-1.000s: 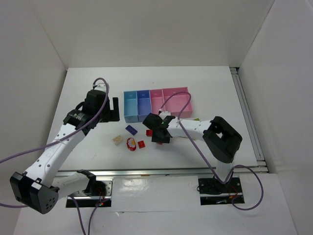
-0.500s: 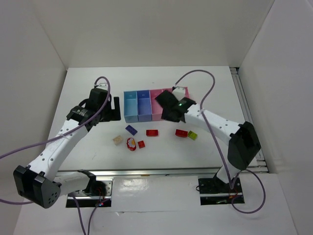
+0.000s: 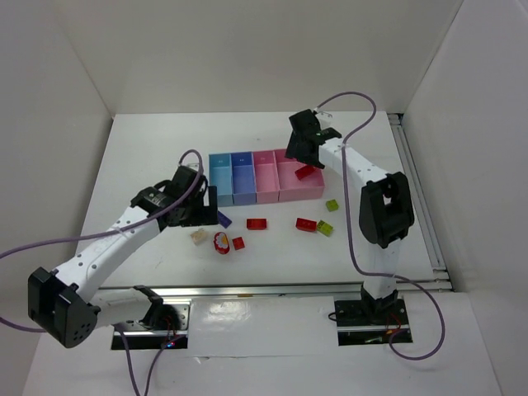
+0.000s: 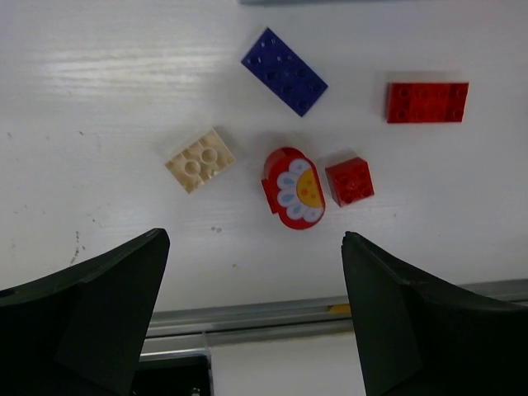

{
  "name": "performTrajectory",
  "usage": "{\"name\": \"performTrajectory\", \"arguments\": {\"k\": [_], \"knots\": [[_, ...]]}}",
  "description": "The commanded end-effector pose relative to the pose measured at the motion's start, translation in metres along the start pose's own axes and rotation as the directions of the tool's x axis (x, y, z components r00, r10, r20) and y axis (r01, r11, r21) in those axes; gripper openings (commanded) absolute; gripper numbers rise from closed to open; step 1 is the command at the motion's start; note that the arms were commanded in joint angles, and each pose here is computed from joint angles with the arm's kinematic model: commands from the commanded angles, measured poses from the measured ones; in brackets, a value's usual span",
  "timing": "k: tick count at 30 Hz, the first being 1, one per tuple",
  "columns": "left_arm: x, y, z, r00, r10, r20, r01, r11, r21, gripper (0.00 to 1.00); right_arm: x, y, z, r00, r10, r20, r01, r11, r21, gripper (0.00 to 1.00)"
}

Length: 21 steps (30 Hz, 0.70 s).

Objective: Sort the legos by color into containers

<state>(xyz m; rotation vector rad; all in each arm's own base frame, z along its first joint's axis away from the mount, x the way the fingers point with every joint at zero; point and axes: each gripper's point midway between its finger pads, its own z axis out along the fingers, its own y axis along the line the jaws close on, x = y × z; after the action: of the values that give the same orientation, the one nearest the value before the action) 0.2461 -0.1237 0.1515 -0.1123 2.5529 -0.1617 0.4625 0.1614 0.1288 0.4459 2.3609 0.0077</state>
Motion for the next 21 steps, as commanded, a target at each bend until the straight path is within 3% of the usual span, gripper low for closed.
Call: {"name": "performTrajectory", "arguments": {"k": [1, 6, 10, 16, 21], "knots": [[0.027, -0.017, -0.002, 0.997, 0.011, -0.079, -0.006, 0.998, 0.065, 0.96, -0.030, 0.020, -0.011, 0.998, 0.008, 0.057, -0.004, 0.997, -0.072, 0.85], [0.045, -0.028, 0.008, 0.992, 0.026, -0.120, -0.017, 0.997, 0.081, 0.89, -0.010, 0.021, -0.041, 0.994, -0.075, 0.078, 0.082, 0.992, -0.095, 0.86], [0.062, -0.039, 0.016, 0.984, 0.050, -0.172, -0.032, 0.994, 0.103, 0.87, 0.048, -0.002, -0.060, 0.990, -0.140, 0.004, 0.140, 0.986, -0.085, 0.85], [0.084, -0.044, 0.043, 0.963, 0.062, -0.261, -0.045, 0.997, 0.069, 0.87, 0.110, -0.026, -0.097, 0.984, -0.149, -0.099, 0.136, 0.982, -0.128, 0.87], [0.090, -0.038, 0.062, 0.962, 0.053, -0.268, -0.050, 0.999, 0.018, 0.87, 0.118, -0.038, -0.106, 0.986, -0.129, -0.106, 0.118, 0.987, -0.106, 0.87]]}}
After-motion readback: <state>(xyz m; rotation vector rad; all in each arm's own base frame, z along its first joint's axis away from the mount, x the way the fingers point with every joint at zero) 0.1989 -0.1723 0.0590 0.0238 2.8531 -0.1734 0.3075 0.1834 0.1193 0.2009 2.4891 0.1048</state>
